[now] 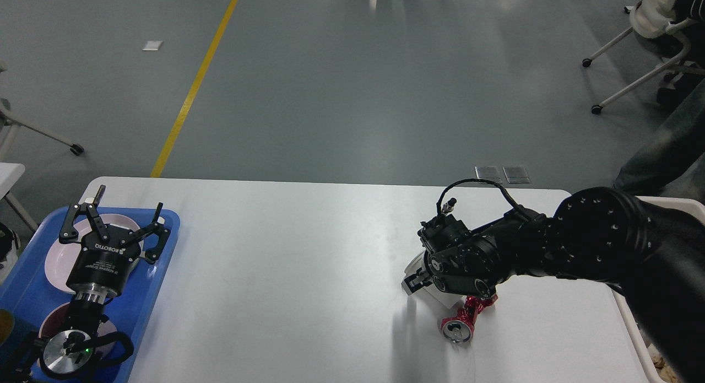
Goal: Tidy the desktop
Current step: 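Close the right gripper on the white paper cup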
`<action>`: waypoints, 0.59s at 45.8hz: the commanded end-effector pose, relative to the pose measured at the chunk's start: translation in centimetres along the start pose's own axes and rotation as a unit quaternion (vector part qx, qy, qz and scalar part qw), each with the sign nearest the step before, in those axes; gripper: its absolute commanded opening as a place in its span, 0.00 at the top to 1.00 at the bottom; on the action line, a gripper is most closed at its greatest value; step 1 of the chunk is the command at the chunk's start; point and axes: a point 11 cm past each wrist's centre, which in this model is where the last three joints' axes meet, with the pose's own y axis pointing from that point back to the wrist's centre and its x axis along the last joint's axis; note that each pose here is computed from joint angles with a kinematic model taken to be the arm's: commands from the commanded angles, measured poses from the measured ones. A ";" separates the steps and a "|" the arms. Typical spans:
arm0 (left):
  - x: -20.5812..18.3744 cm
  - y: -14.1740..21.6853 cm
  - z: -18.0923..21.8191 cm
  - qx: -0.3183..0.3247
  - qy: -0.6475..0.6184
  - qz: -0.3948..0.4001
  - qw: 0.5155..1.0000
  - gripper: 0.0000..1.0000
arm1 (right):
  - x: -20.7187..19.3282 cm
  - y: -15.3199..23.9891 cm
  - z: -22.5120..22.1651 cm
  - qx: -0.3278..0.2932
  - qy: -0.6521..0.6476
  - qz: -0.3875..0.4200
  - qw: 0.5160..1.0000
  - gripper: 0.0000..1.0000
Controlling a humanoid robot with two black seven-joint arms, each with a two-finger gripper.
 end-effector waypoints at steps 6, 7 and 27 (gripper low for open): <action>0.0 0.0 0.0 0.000 0.000 0.000 1.000 0.03 | -1.0 -1.0 -0.1 -0.004 -0.004 0.009 1.000 0.06; 0.0 0.0 0.0 0.000 0.000 0.000 1.000 0.03 | -1.0 -1.0 -0.1 -0.003 -0.004 0.009 1.000 0.06; 0.0 0.0 0.0 0.000 0.000 0.000 1.000 0.03 | -0.9 -1.1 -1.0 0.006 -0.027 0.027 0.999 0.26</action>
